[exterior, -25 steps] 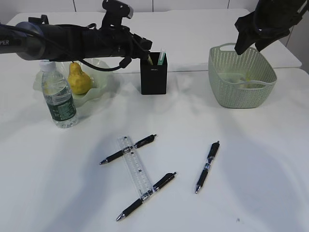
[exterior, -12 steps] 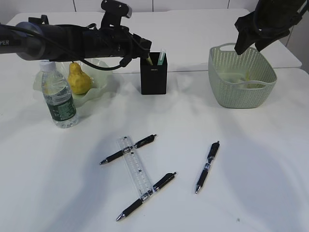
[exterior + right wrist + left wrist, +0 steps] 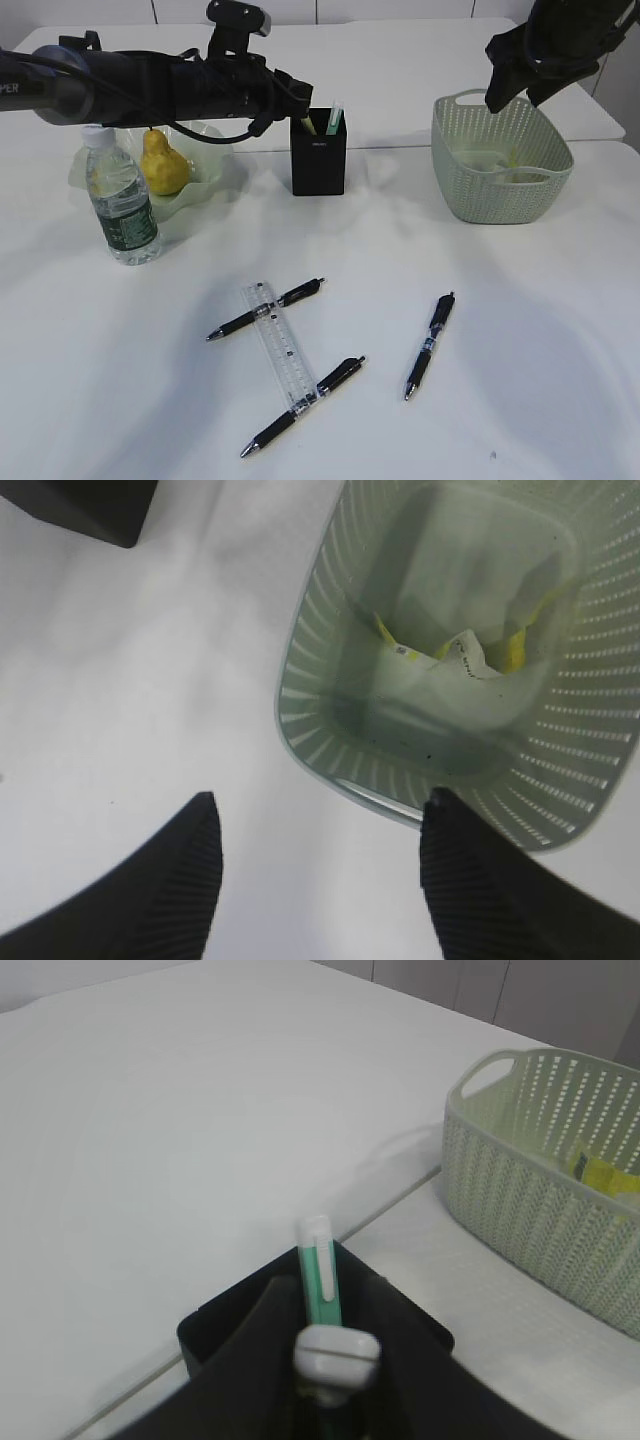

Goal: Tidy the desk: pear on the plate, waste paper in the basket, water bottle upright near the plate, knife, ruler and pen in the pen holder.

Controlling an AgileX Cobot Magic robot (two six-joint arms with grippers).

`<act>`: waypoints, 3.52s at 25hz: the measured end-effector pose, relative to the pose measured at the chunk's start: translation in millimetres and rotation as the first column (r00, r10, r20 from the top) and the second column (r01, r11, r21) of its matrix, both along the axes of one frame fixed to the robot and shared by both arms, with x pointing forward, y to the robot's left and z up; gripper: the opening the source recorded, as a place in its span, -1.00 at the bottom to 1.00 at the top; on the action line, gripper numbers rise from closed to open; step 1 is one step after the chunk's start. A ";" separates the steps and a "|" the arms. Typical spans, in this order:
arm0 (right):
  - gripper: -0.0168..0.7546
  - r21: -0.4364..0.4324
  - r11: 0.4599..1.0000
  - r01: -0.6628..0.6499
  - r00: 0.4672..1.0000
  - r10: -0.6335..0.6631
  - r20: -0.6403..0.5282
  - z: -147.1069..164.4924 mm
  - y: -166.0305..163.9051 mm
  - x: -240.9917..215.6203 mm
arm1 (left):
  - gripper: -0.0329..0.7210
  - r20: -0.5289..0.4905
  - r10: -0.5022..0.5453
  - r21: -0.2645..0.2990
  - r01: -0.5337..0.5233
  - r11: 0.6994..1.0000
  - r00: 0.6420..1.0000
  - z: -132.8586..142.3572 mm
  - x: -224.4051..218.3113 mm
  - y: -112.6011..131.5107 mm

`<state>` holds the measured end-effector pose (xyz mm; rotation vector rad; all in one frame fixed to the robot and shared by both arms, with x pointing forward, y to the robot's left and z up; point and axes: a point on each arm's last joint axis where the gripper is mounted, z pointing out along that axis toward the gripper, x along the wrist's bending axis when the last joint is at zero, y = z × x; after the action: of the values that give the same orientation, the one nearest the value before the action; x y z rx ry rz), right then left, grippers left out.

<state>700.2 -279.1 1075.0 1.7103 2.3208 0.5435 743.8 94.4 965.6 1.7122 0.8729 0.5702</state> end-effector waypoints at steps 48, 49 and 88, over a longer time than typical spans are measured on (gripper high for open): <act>0.32 0.094 0.989 0.118 0.993 -0.115 -0.033 0.8 3.9 -0.2 | -0.15 -0.389 0.008 -0.656 -0.283 0.700 0.921 118.6 -27.8 7.2; 0.32 0.096 0.987 0.125 0.992 -0.122 -0.035 0.8 3.9 -0.2 | -0.15 -0.427 -0.029 -0.686 -0.303 0.662 0.904 119.3 -28.0 8.5; 0.32 0.209 0.976 0.061 0.997 -0.067 0.023 43.9 52.5 -23.9 | -0.26 -0.650 0.199 0.307 0.014 0.952 0.733 163.2 -141.1 47.3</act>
<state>676.3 -226.6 1118.9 1.8448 2.2474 0.8195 602.7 141.8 1128.7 2.2090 1.4555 0.1122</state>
